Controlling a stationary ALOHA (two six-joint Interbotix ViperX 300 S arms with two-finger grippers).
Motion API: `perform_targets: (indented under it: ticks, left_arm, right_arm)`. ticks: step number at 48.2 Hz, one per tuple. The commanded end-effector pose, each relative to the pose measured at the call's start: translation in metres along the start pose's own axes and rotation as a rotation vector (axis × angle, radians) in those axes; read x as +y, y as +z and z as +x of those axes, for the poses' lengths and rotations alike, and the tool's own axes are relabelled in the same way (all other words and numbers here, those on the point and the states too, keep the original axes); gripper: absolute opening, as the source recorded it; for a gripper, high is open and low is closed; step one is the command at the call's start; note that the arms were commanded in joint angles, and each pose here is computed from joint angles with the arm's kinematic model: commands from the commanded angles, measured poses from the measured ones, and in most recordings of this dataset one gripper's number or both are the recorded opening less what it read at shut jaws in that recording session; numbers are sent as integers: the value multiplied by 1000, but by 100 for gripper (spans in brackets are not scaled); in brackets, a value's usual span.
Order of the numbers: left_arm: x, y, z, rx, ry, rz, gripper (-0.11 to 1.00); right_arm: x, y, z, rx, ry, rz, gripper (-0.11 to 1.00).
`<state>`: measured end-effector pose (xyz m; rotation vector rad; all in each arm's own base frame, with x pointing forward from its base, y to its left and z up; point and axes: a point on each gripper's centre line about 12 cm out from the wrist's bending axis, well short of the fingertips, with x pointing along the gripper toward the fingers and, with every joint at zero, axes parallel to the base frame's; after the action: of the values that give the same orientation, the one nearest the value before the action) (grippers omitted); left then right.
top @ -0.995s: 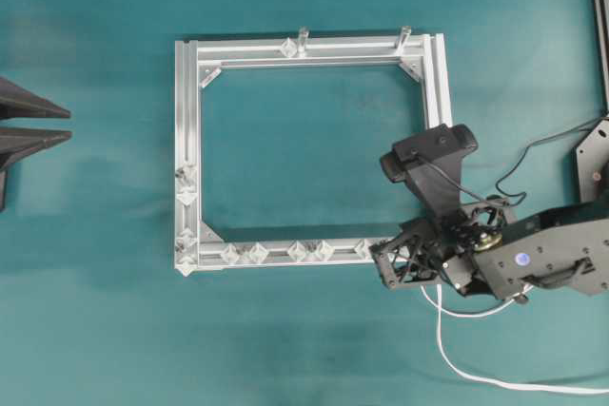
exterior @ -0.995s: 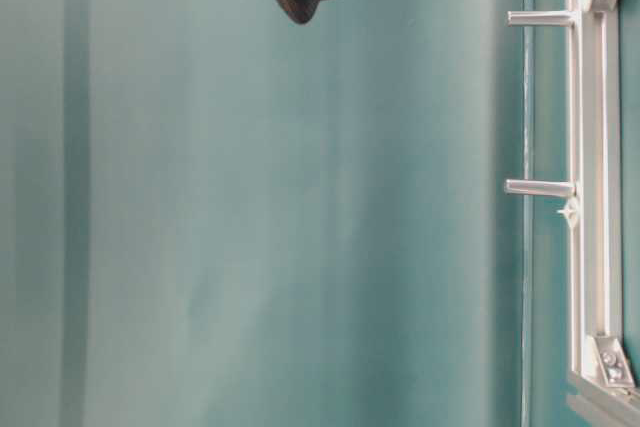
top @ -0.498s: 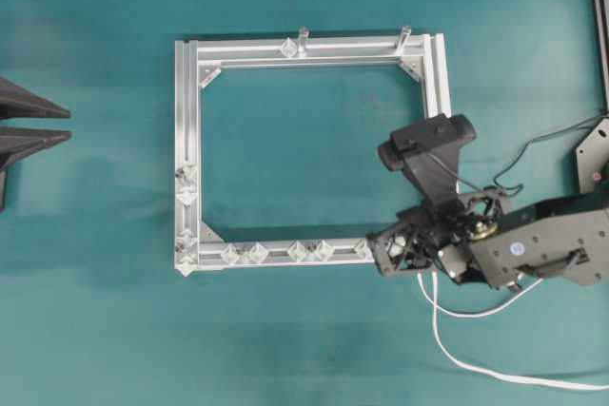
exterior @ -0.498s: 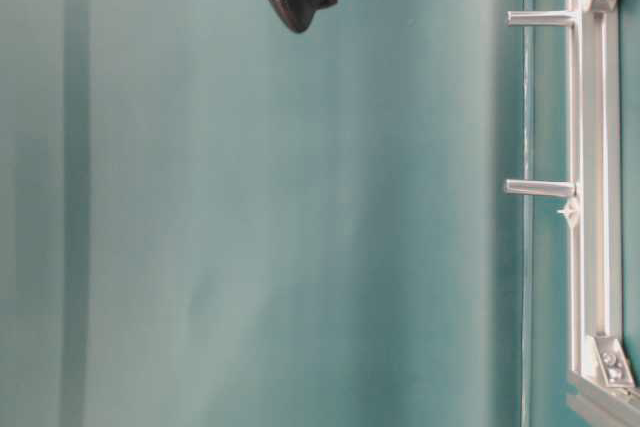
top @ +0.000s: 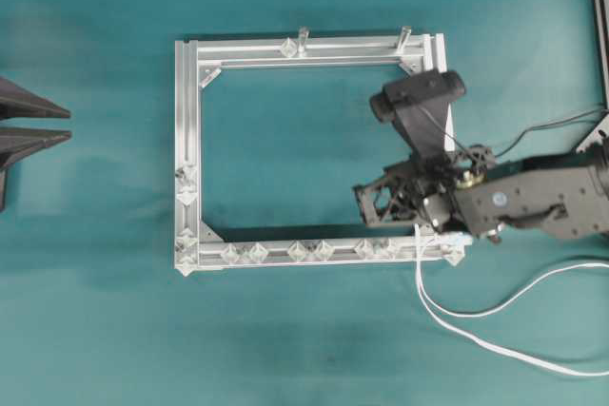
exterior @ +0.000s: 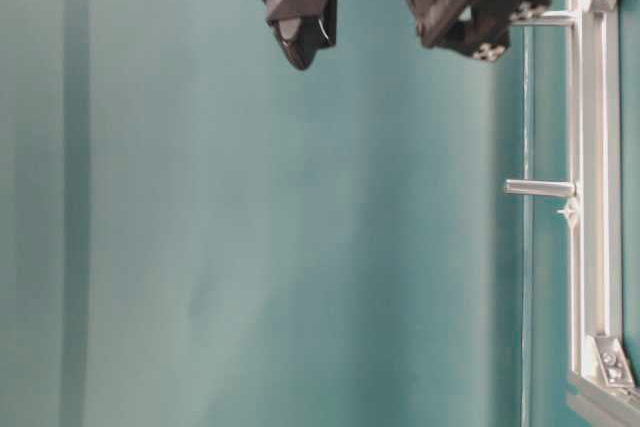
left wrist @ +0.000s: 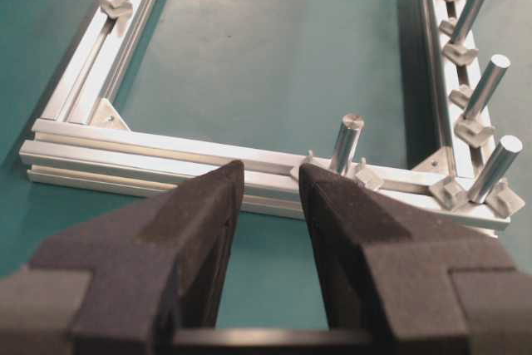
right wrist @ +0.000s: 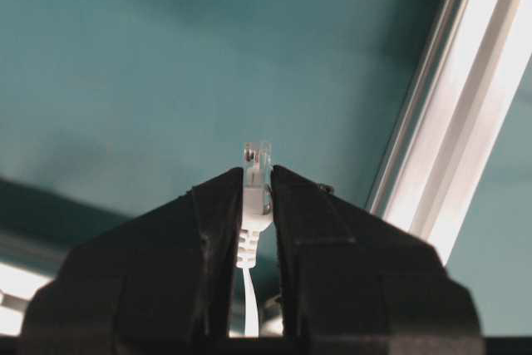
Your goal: Move the cable alternately left and right between 8 closely spaced pins so it hooks onto each one.
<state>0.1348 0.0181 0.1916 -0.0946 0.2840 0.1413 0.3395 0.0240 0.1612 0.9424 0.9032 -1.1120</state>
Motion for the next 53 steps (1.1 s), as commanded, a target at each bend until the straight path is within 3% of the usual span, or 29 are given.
perform_targets:
  ticks: [1, 15, 42, 53]
  left_arm:
    - [0, 6, 0, -15, 1, -2, 38]
    - [0, 6, 0, -17, 5, -1, 38]
    - [0, 6, 0, -17, 2, 0, 38]
    - [0, 6, 0, -17, 5, -3, 38]
  right_arm:
    - [3, 9, -7, -3, 40, 8, 13]
    - [11, 17, -2, 0, 69, -5, 13]
    - [70, 20, 10, -14, 148, -57, 13]
    - [74, 17, 9, -6, 144, -50, 13]
